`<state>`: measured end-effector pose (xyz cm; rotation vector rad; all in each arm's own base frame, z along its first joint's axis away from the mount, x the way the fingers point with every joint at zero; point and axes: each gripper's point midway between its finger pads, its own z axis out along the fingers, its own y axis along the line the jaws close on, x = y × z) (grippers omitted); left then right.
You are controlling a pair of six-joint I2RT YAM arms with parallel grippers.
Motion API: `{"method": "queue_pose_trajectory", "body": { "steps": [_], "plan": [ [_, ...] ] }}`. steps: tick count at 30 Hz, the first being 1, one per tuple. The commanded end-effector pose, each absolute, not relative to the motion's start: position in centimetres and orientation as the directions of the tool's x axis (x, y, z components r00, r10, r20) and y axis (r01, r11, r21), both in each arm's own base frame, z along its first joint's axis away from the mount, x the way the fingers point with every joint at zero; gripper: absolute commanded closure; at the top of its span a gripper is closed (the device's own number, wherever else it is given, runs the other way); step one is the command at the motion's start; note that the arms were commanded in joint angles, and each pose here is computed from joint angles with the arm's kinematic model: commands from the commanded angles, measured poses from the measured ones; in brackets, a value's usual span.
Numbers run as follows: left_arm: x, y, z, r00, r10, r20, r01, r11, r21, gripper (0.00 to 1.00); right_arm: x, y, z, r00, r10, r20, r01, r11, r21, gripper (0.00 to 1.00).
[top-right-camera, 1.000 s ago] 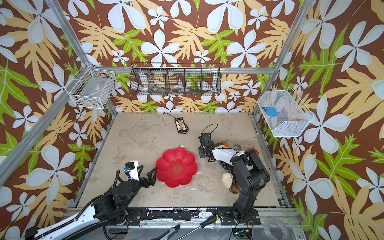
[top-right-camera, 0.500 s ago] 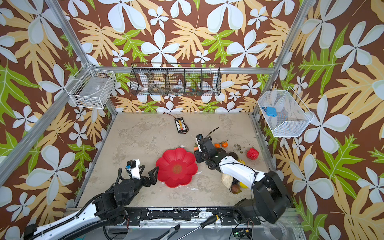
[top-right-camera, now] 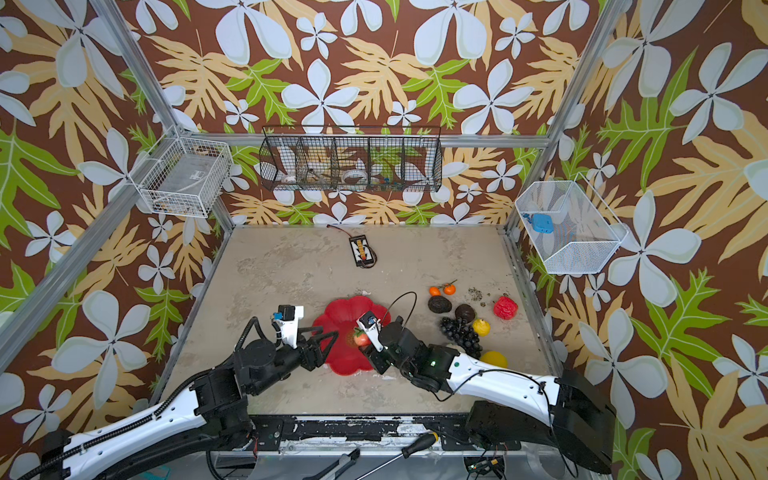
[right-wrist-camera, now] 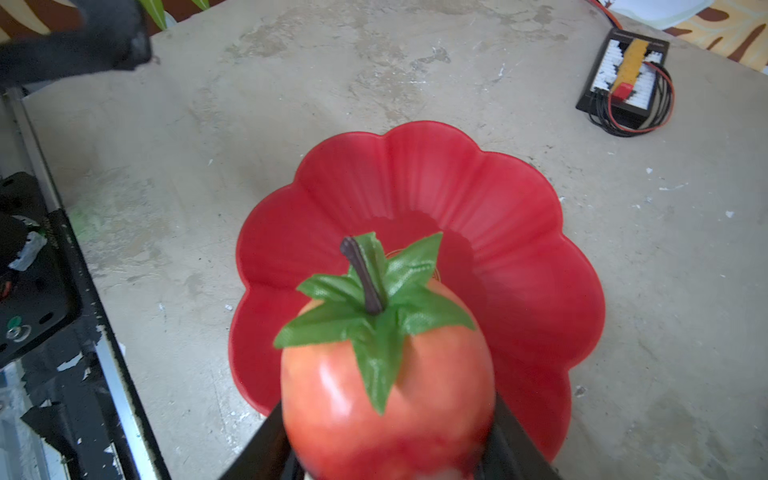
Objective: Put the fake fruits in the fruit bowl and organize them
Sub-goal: 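Carry the strawberry over the red bowl with the right gripper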
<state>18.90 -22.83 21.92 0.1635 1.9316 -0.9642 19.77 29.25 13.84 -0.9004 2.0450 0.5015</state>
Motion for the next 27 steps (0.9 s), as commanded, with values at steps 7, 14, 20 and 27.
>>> {"method": "queue_pose_trajectory", "body": {
  "steps": [7,14,20,27],
  "plan": [
    [18.2,-25.2,21.7,-0.613,-0.206,-0.763,0.517,0.626,-0.584,0.62,18.8,31.8,14.4,-0.319,-0.443,-0.838,-0.769,0.637,-0.044,0.5],
    [18.6,-24.8,20.4,-0.625,-0.203,-0.754,0.478,0.664,-0.575,0.69,17.9,32.9,14.5,-0.29,-0.45,-0.845,-0.777,0.626,-0.068,0.5],
    [18.6,-24.5,19.5,-0.638,-0.196,-0.745,0.456,0.683,-0.571,0.7,17.7,32.9,14.5,-0.283,-0.457,-0.843,-0.775,0.627,-0.08,0.5],
    [18.6,-24.5,19.1,-0.647,-0.196,-0.737,0.446,0.687,-0.574,0.74,17.6,32.8,14.4,-0.281,-0.459,-0.843,-0.771,0.631,-0.087,0.5]
  ]
}}
